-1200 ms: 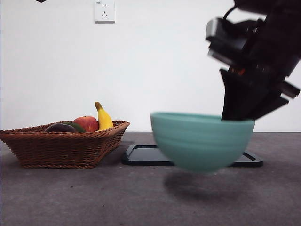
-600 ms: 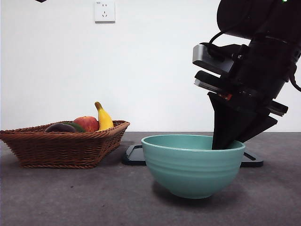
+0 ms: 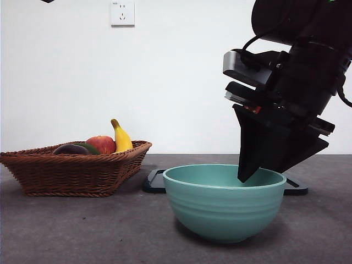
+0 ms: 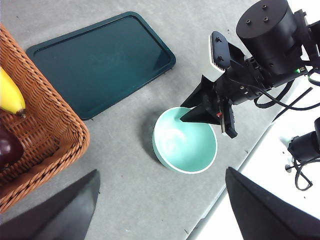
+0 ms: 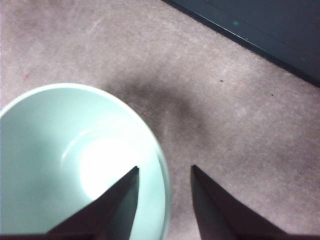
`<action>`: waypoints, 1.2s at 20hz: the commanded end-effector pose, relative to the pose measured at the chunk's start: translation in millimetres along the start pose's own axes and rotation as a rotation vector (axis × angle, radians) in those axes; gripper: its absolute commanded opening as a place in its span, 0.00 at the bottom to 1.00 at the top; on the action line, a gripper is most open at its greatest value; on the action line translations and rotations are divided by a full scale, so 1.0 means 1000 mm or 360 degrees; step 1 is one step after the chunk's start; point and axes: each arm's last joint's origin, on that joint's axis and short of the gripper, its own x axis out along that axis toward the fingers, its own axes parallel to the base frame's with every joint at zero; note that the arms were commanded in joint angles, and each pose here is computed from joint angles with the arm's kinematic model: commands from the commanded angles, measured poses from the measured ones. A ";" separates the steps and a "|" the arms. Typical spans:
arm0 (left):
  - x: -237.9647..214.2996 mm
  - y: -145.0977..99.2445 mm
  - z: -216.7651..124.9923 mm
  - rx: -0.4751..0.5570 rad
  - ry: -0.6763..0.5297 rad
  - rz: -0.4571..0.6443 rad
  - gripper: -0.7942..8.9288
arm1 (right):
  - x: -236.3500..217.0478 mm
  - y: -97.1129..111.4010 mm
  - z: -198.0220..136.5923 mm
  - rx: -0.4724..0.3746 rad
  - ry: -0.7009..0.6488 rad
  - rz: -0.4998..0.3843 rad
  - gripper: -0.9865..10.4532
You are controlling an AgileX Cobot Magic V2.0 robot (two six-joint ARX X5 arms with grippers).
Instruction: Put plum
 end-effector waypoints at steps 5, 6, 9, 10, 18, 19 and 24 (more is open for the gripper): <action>-0.001 -0.001 0.004 0.0043 -0.0020 -0.0011 0.50 | -0.017 0.003 0.008 -0.0002 -0.0109 -0.0070 0.30; -0.001 -0.001 0.004 0.0043 -0.0020 -0.0011 0.50 | -0.025 0.004 0.009 -0.0004 -0.0147 -0.0068 0.30; -0.001 -0.001 0.004 0.0044 -0.0020 -0.0011 0.50 | -0.065 0.010 0.017 -0.0023 -0.0316 -0.0054 0.30; -0.001 -0.001 0.004 0.0043 -0.0020 -0.0011 0.50 | -0.079 0.013 0.018 -0.0034 -0.0373 -0.0044 0.30; -0.001 -0.002 0.004 0.0042 -0.0018 -0.0011 0.50 | -0.167 0.036 0.001 -0.0181 -0.0555 0.0291 0.30; -0.001 -0.002 0.004 0.0042 -0.0017 -0.0011 0.50 | -0.171 0.036 -0.005 -0.0187 -0.0527 0.0334 0.30; -0.001 -0.002 0.004 0.0038 -0.0013 -0.0011 0.50 | -0.177 0.037 -0.028 -0.0220 -0.0312 0.0410 0.30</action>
